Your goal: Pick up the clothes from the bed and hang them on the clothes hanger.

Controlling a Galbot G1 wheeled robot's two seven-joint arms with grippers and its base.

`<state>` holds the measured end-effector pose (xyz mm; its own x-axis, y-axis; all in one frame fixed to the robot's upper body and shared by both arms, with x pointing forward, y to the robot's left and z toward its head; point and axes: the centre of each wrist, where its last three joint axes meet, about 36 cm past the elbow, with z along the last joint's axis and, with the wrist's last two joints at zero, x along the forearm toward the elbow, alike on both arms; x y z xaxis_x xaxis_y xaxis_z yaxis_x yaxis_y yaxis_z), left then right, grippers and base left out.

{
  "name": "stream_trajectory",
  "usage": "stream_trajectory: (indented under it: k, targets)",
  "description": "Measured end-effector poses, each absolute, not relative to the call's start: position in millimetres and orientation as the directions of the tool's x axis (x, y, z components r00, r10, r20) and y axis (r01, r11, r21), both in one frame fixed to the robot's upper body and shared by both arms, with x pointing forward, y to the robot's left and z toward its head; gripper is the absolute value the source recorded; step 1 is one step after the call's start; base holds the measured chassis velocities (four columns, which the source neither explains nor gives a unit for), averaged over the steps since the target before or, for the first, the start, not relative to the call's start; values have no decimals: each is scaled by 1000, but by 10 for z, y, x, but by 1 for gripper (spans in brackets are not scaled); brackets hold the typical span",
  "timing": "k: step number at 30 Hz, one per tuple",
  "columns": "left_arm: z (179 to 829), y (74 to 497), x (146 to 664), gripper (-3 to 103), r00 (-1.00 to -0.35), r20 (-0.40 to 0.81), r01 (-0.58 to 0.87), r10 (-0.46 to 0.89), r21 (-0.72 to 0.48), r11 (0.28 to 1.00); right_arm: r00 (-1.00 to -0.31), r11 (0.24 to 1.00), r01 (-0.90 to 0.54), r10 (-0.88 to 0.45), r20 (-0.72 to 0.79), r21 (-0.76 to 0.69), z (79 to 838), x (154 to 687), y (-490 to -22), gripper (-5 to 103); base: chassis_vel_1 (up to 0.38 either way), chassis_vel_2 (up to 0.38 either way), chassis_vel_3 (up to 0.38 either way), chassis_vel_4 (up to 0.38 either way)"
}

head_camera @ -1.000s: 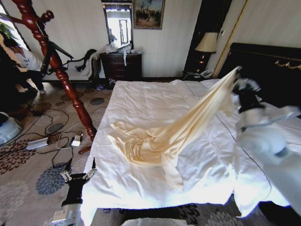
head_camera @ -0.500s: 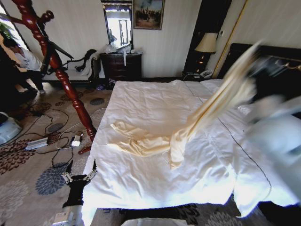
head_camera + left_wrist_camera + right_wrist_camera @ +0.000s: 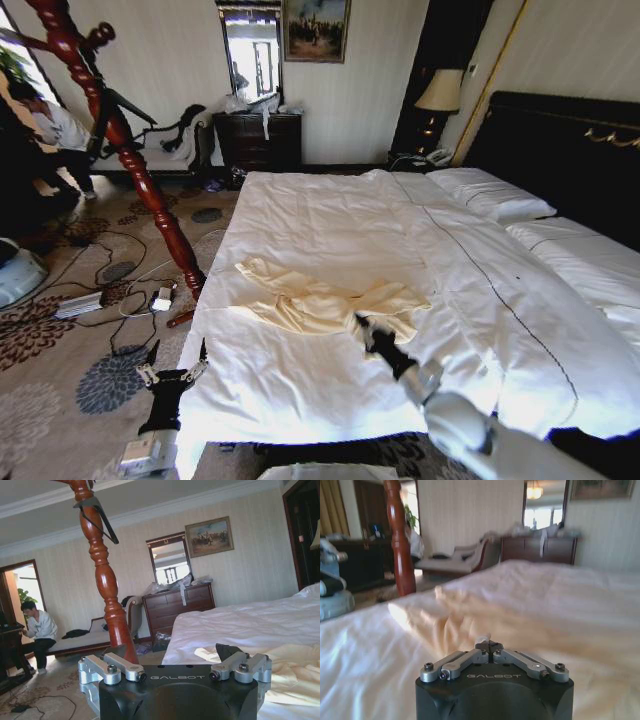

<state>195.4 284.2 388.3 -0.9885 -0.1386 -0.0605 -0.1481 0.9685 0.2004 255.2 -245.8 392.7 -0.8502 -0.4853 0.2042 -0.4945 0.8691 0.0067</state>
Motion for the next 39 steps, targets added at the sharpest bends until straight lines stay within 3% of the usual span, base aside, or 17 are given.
stream_trajectory:
  k: [4,12,14,15,16,17,18,20,21,25,26,27,29,32,33,37,39]
  targets:
    - [3887,2771,2030,100,-993,-23,-116,-114,155,981,-837,890,-451,-447,316,65,3699,2169,-2314,0,0,0,0,0]
    - [3933,2761,2172,100,-997,14,-78,-80,109,991,-855,943,-303,-333,397,138,3641,1934,-1913,4,0,0,0,0]
    - [3948,2770,2228,100,-997,14,-75,-76,100,992,-882,940,-306,-340,326,152,3628,2002,-1848,15,0,0,0,0]
    - [3943,2772,2273,100,-997,11,-76,-77,97,992,-905,922,-357,-381,187,149,3611,2147,-1858,21,0,0,0,0]
    - [3943,2772,2273,100,-997,11,-76,-77,97,992,-905,922,-357,-381,187,149,3611,2147,-1858,21,0,0,0,0]
    - [3928,2768,2285,100,-997,13,-76,-78,95,993,-907,909,-399,-410,91,118,3607,2262,-1907,27,0,0,0,0]
    - [3894,2755,2286,100,-997,21,-74,-77,93,993,-897,895,-442,-442,-10,64,3618,2386,-1981,27,0,0,0,0]
    - [3830,2739,2279,100,-997,38,-68,-72,98,993,-865,872,-489,-484,-128,6,3674,2530,-2094,37,0,0,0,0]
    - [3830,2739,2279,100,-997,38,-68,-72,98,993,-865,872,-489,-484,-128,6,3674,2530,-2094,37,0,0,0,0]
    - [3790,2750,2266,100,-996,46,-66,-72,108,992,-836,855,-515,-486,-254,61,3854,2679,-2135,54,0,0,0,0]
    - [3791,2754,2267,100,-996,46,-67,-72,109,992,-841,859,-504,-465,-276,87,3908,2745,-2135,54,0,0,0,0]
    - [3798,2752,2284,100,-997,44,-60,-65,113,992,-860,879,-462,-410,-304,120,4006,2879,-2147,65,0,0,0,0]
    - [3805,2742,2313,100,-998,41,-48,-54,116,992,-878,898,-419,-362,-313,137,4073,2971,-2177,65,0,0,0,0]
    - [3835,2714,2645,100,-996,1,83,84,177,981,-925,964,-201,-128,-358,173,4372,3316,-2527,81,0,0,0,0]
    - [3835,2714,2645,100,-996,1,83,84,177,981,-925,964,-201,-128,-358,173,4372,3316,-2527,81,0,0,0,0]
    - [3802,2741,3195,100,-973,-35,210,227,266,941,-900,981,28,110,-423,194,4614,3491,-3142,96,0,0,0,0]
    - [3767,2729,3363,100,-969,-39,226,245,270,936,-886,975,80,164,-434,205,4644,3484,-3274,99,0,0,0,0]
